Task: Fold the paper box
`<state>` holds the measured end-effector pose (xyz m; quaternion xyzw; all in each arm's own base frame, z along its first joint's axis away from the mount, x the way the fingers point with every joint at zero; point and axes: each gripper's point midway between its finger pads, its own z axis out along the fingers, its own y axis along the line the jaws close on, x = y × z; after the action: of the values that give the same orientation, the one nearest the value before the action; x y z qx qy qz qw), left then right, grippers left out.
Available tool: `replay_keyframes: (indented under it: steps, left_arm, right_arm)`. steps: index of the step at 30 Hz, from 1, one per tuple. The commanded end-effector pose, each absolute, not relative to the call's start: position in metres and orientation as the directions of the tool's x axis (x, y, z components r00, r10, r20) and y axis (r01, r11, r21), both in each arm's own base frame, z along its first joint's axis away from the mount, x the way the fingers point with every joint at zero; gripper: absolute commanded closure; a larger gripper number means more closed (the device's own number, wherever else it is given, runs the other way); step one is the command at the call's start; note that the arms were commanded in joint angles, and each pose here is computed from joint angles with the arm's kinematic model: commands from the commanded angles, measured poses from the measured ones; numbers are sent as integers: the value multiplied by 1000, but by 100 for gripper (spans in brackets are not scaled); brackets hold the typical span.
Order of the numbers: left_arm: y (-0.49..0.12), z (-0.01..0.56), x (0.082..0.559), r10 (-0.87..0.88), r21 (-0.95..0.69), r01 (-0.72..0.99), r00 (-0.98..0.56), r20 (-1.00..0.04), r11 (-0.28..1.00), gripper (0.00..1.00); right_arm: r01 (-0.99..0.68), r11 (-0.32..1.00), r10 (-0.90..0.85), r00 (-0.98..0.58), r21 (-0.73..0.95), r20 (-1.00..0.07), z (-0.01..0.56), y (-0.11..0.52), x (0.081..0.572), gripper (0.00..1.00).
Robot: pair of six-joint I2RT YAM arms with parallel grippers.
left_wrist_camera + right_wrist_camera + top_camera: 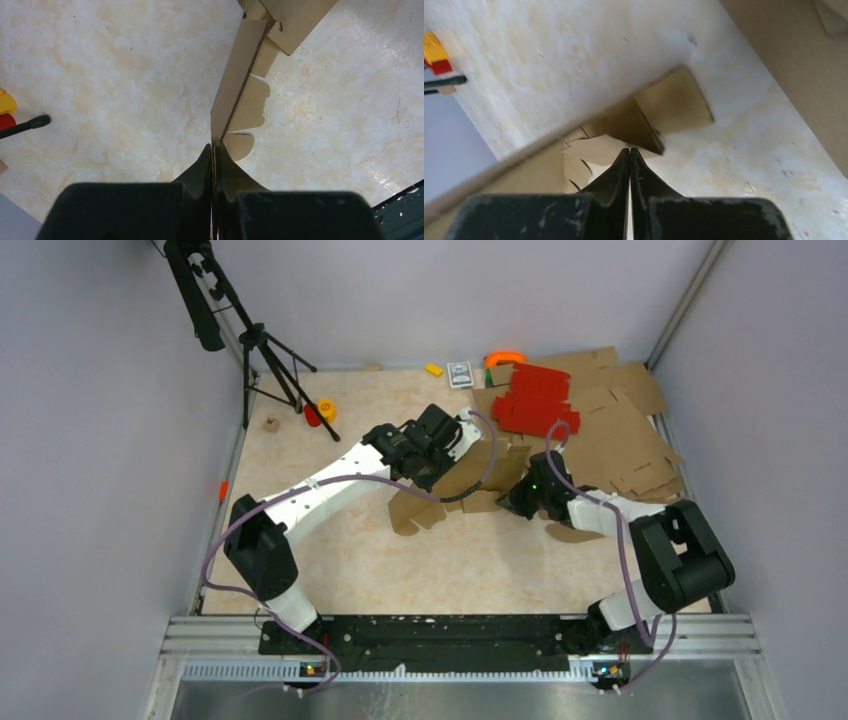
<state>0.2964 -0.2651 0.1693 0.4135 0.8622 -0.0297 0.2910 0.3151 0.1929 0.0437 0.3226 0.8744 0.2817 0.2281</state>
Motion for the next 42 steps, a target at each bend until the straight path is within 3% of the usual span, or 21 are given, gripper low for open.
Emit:
replay_keyframes:
  steps: [1,6,11,12,13,14,15,16,23,34,40,42]
  left_arm:
    - [-264,172,293,694,186,735,-481,-536,652,98]
    - [-267,173,292,694,174,743,-477,-540,646,98]
    - [-265,173,290,699,176,745,-477,-532,643,98]
    - [-265,174,290,699,177,746,-476,-533,642,98]
    - [-266,175,289,701,175,750,-472,-534,638,98]
    - [-266,175,289,701,170,753,-471,-535,636,98]
    - [-267,175,288,701,166,756,-469,-538,633,98]
    - [-268,176,288,700,165,758,-466,-540,632,97]
    - [-268,175,290,703,171,757,-465,-538,631,97]
    - [-269,174,290,708,171,763,-459,-537,624,97]
    - [-269,172,294,707,180,752,-468,-531,634,98]
    - [-269,172,294,707,180,752,-470,-528,634,98]
  right_arm:
    - [345,632,646,-729,694,-226,51,199,296,100]
    - [255,638,596,-761,726,-257,57,203,286,100]
    - [-30,718,414,-784,695,-462,83,202,292,98]
    - [-104,705,383,-777,702,-500,90,202,292,91]
    - [-181,686,363,-754,705,-547,99,200,293,73]
    - [-223,669,365,-733,709,-574,104,196,294,48]
    - [-248,673,363,-711,697,-603,106,192,296,34]
    - [-272,688,343,-695,673,-632,106,189,299,30]
    - [-436,608,330,-621,663,-711,118,207,320,32]
    - [-411,611,338,-638,677,-692,84,212,336,28]
    - [-461,491,315,-697,739,-644,93,227,312,43]
    - [-472,476,297,-708,742,-641,92,228,301,43]
